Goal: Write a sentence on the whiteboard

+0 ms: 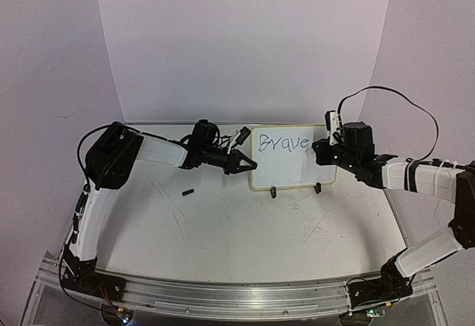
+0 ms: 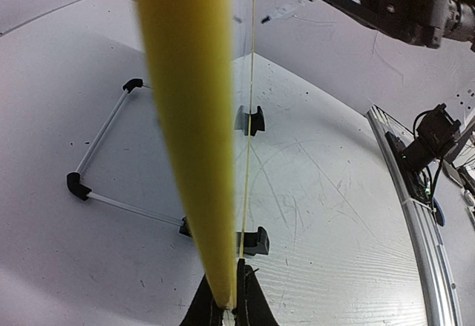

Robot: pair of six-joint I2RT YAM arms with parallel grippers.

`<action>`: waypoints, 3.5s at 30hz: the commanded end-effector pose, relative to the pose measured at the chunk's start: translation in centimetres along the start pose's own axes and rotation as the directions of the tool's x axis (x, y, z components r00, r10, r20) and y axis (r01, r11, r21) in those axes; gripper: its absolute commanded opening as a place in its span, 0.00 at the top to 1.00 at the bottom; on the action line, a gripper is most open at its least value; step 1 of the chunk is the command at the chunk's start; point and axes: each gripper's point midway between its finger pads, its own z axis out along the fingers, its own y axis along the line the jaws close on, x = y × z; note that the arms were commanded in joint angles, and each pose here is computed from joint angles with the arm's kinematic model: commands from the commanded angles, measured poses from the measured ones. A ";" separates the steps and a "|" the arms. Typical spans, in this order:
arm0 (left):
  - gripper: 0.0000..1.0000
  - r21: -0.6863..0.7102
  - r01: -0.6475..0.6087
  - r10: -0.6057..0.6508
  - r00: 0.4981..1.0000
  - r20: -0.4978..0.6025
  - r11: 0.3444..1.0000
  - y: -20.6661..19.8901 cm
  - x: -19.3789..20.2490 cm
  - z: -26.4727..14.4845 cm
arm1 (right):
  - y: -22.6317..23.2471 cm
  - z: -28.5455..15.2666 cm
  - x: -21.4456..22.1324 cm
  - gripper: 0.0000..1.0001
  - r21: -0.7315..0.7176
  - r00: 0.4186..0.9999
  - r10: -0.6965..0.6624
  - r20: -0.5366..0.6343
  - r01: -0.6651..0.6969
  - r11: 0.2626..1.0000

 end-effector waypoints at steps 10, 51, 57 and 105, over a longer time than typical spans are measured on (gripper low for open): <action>1.00 -0.132 0.042 -0.057 0.993 -0.107 0.990 2.6 4.2 0.1 | 0.9 -4.0 -5.6 1.00 -0.006 0.994 -0.017 0.110 0.018 1.000; 1.00 -0.132 0.035 -0.049 0.993 -0.109 0.991 2.6 4.2 0.0 | -1.2 0.3 -1.4 1.00 0.080 0.999 -0.030 0.025 0.027 0.996; 1.00 -0.133 0.032 -0.047 0.993 -0.107 0.991 2.6 4.1 -0.1 | -1.4 0.2 -1.3 1.00 0.085 0.999 -0.027 0.021 0.025 0.996; 1.00 -0.149 0.023 -0.040 0.993 -0.109 0.989 2.8 4.0 -0.2 | 13.3 0.2 -0.8 1.00 -0.366 0.986 -0.163 0.040 0.166 0.916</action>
